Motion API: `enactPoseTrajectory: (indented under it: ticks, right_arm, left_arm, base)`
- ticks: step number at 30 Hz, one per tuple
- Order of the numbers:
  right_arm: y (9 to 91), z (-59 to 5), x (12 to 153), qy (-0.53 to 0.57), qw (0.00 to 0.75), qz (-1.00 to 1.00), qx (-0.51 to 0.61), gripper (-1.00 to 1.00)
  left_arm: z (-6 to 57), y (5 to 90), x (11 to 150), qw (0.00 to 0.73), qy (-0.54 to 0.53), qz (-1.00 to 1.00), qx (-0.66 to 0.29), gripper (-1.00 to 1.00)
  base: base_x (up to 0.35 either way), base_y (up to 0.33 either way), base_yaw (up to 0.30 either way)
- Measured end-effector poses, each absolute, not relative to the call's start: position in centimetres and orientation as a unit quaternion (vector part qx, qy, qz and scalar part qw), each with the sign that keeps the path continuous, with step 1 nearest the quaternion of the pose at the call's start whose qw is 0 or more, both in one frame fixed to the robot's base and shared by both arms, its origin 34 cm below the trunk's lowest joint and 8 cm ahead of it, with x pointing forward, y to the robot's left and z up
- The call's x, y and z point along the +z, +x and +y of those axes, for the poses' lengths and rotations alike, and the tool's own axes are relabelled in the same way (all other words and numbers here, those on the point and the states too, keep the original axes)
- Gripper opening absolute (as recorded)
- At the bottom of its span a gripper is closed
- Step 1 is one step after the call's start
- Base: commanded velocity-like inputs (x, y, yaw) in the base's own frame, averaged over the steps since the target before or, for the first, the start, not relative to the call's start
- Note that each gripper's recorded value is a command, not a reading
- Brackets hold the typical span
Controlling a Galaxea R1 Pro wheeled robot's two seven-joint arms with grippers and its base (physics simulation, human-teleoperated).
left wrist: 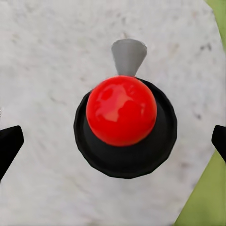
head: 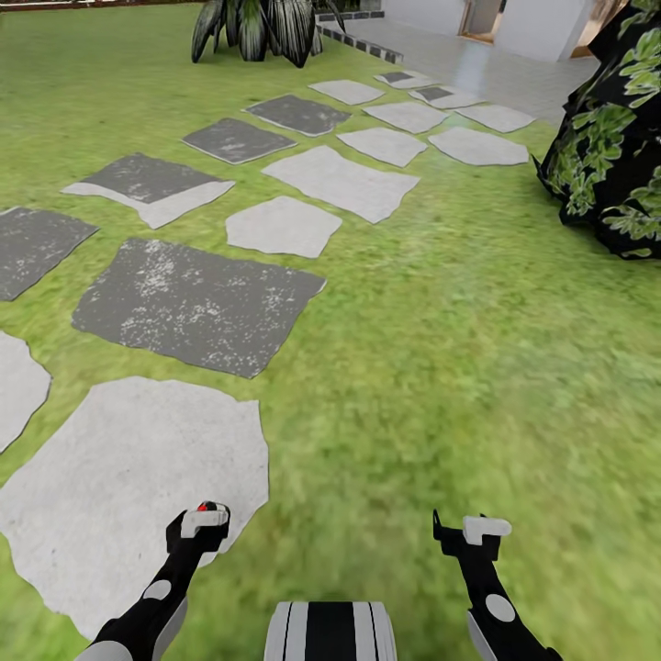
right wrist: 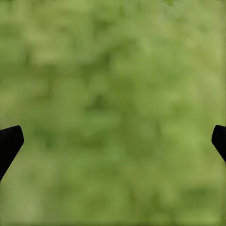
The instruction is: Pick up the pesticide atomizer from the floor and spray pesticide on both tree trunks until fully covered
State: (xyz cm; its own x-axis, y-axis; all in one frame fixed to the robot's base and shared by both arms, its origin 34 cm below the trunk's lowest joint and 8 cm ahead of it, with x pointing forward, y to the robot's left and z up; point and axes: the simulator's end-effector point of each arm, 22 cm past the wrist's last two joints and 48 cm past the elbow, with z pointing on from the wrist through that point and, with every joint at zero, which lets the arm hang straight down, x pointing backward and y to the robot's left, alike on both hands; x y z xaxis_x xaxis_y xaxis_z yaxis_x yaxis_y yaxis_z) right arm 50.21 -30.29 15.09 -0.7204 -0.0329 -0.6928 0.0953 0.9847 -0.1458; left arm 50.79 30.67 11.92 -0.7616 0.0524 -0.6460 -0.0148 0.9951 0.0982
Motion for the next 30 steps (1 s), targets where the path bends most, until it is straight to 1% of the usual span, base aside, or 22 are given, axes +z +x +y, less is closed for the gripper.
enactPoseTrajectory:
  ticks: [30]
  right_arm:
    - [50.69, -30.38, 15.66, 0.017, 0.380, 0.921, -0.086, 1.00]
  left_arm:
    - [30.70, 51.39, 12.54, 0.352, 0.009, 0.935, 0.049, 1.00]
  base:
    - [0.000, 0.000, 0.000]
